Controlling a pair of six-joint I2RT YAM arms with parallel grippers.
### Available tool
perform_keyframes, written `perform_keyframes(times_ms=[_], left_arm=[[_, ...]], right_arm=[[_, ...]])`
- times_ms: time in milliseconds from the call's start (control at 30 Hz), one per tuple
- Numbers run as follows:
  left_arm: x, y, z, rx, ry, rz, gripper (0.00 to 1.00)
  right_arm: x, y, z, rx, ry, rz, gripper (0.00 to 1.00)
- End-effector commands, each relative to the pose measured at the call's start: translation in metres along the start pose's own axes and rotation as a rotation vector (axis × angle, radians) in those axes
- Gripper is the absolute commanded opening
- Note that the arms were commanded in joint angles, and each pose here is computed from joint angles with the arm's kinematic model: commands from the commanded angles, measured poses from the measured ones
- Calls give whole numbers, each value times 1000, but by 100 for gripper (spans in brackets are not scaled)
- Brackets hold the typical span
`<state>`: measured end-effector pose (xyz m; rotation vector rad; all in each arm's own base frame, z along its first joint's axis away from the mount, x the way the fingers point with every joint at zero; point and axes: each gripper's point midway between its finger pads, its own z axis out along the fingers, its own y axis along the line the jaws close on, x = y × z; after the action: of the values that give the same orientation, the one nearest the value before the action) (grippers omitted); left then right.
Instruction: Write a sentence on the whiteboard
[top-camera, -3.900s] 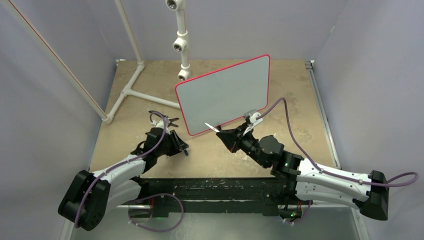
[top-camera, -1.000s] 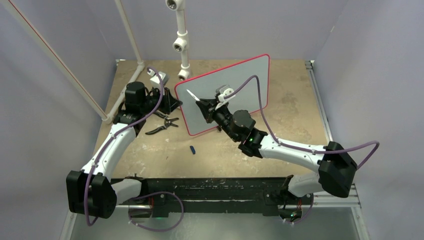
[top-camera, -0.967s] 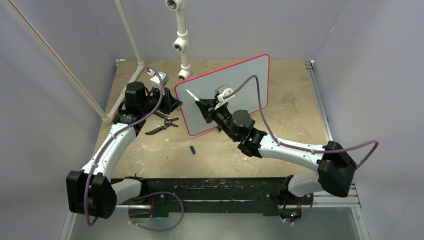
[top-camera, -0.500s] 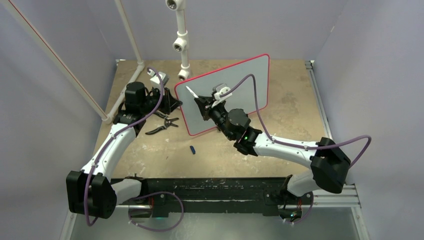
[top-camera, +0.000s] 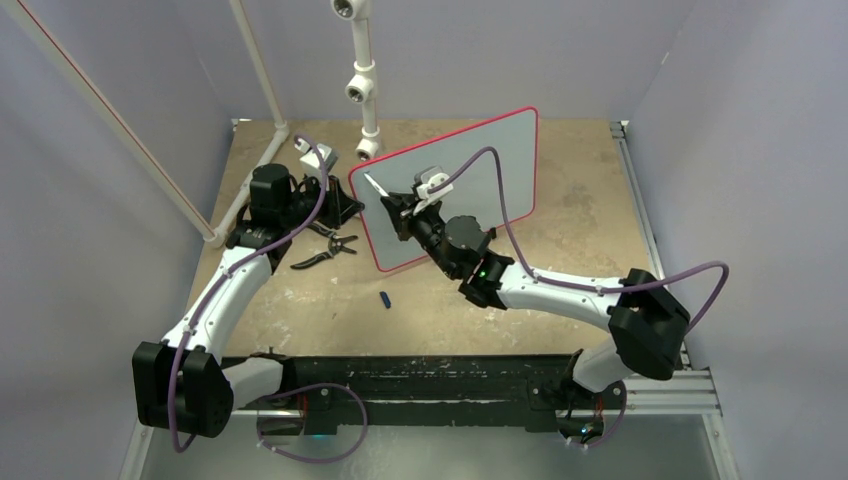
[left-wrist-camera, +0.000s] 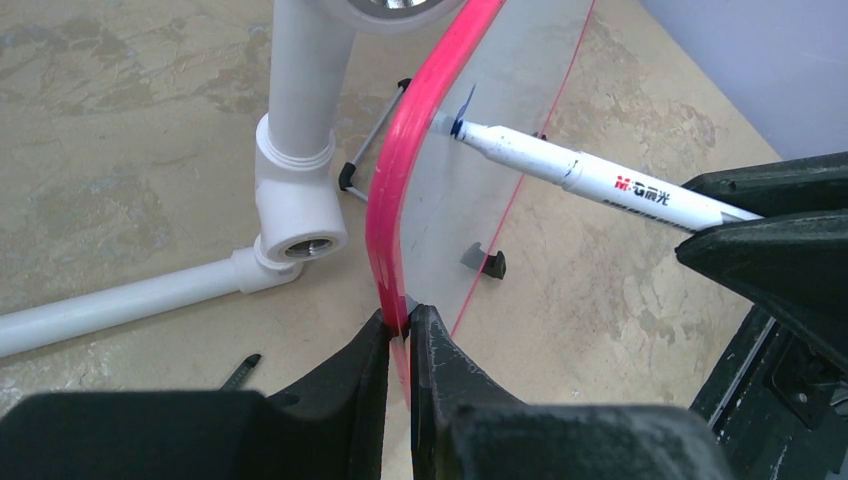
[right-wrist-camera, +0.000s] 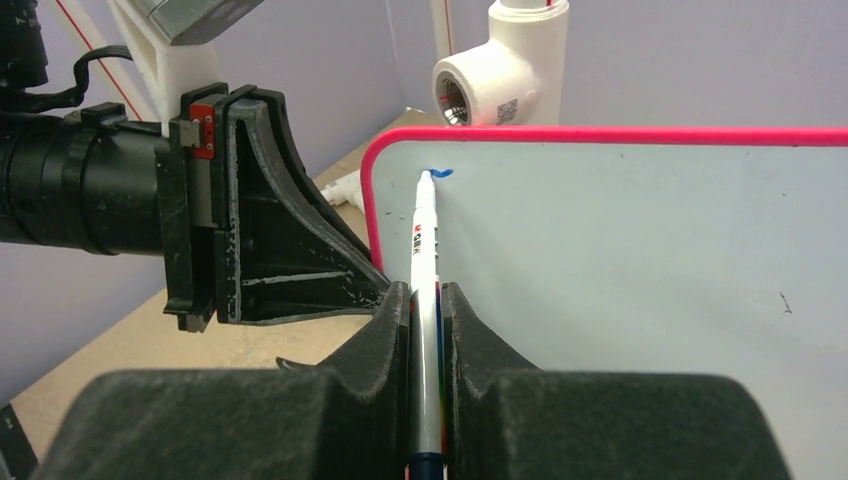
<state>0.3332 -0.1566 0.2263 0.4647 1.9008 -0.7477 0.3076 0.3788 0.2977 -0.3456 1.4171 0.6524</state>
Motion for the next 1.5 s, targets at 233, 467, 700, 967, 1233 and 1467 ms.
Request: perform_keyframes(times_ms=[233,467,700,967,1233,1467], left_arm=[[-9,-2,-4,4,-35,50,0],[-10,-2,-4,1,-37,51,0],[-10,-2,-4,1,-38,51,0],[-10,-3,-5,1,-40,51,0],[-11,-3,-5,2,-44,52,0],[-11,-3,-5,3,-43,52,0]], right_arm=[[18,6,3,-22,64,-9,0],[25,-6,-8,35,80,-5,0],[22,-24,-18,124,65,17,0],[33,-28,-22,137,95,17,0],[50,-21,-30,93,144,16,0],[57,-3,-32,24,155,8,0]])
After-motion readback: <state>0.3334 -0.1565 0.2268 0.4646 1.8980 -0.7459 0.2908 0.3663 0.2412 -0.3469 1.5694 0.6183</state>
